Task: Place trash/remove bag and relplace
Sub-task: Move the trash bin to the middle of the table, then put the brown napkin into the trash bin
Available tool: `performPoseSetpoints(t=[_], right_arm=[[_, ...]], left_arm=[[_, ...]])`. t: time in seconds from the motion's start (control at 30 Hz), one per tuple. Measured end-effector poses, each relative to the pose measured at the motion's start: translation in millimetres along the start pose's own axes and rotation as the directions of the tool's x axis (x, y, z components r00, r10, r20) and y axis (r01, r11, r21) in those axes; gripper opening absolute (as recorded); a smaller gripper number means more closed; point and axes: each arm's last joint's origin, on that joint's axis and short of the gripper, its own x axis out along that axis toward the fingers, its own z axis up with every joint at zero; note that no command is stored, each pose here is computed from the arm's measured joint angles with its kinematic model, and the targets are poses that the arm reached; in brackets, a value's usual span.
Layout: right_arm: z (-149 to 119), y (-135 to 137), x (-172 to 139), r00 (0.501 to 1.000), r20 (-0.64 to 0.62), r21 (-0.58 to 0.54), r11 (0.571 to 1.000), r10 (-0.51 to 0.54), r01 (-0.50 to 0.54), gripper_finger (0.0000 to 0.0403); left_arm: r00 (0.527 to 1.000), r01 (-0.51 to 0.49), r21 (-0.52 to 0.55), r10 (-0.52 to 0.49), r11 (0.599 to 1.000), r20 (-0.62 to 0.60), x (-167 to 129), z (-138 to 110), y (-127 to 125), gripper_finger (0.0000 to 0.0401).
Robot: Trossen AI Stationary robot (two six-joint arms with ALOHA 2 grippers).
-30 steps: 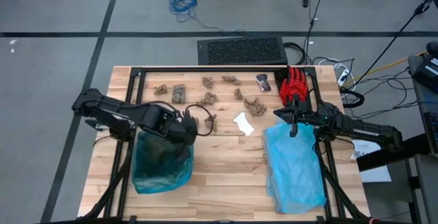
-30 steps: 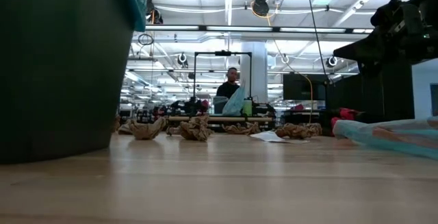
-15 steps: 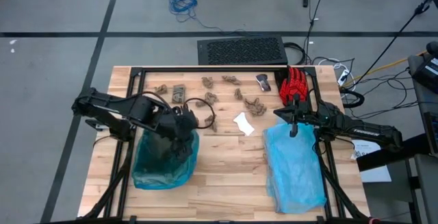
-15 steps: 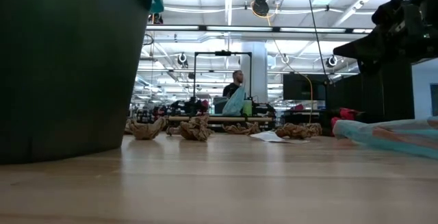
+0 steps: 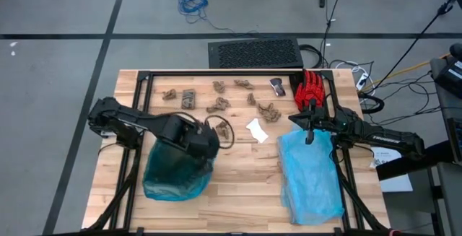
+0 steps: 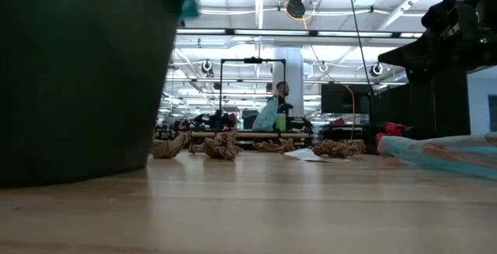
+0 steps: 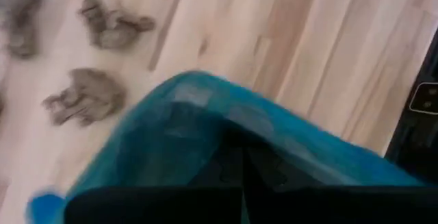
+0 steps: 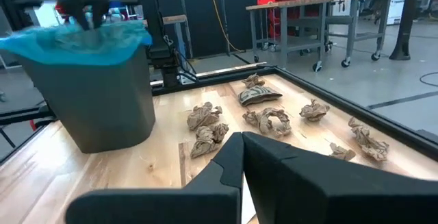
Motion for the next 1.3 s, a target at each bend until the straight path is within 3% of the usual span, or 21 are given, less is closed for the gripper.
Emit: performPoseSetpoints(t=[0.13,0.37,0.5,0.57,0.7,0.87,1.1,1.3], right_arm=[[0.0,0.0,0.0,1.000,0.000,-0.004,1.000,0.000,0.000,0.0000],[0.0,0.0,0.0,1.000,0.000,-0.004,1.000,0.001,-0.001,0.0000],[0.0,0.1,0.0,1.000,0.000,0.004,1.000,0.002,-0.002,0.0000],[0.0,0.1,0.0,1.000,0.000,0.005,1.000,0.003,-0.003,0.0000],[0.0,0.1,0.0,1.000,0.000,0.007,1.000,0.004,-0.004,0.0000],[0.0,0.0,0.0,1.000,0.000,0.009,1.000,0.000,0.000,0.0000],[-0.6,-1.1,0.0,0.999,-0.003,0.037,0.999,-0.036,0.036,0.0000],[-1.1,-3.4,-0.2,0.994,-0.001,0.031,0.994,-0.107,0.107,0.0000]], left_arm=[[0.999,0.029,-0.002,-0.029,1.000,0.041,-18.0,0.4,-1.4,0.0000],[0.999,-0.009,-0.017,0.010,1.000,0.052,-38.9,0.6,1.1,0.0000],[0.986,-0.082,0.004,0.081,0.997,0.143,-61.7,3.0,4.8,0.0000],[0.960,-0.184,-0.038,0.188,0.982,0.209,-70.9,6.4,14.1,0.0000],[0.906,-0.342,-0.179,0.374,0.923,0.198,-76.2,19.5,52.2,0.0000],[0.888,-0.420,-0.192,0.445,0.887,0.115,-72.4,42.0,111.2,0.0000],[0.927,-0.374,-0.289,0.366,0.881,-0.083,-54.7,48.2,197.0,0.0000],[0.951,-0.306,-0.311,0.277,0.900,-0.136,-15.0,44.5,234.0,0.0000]])
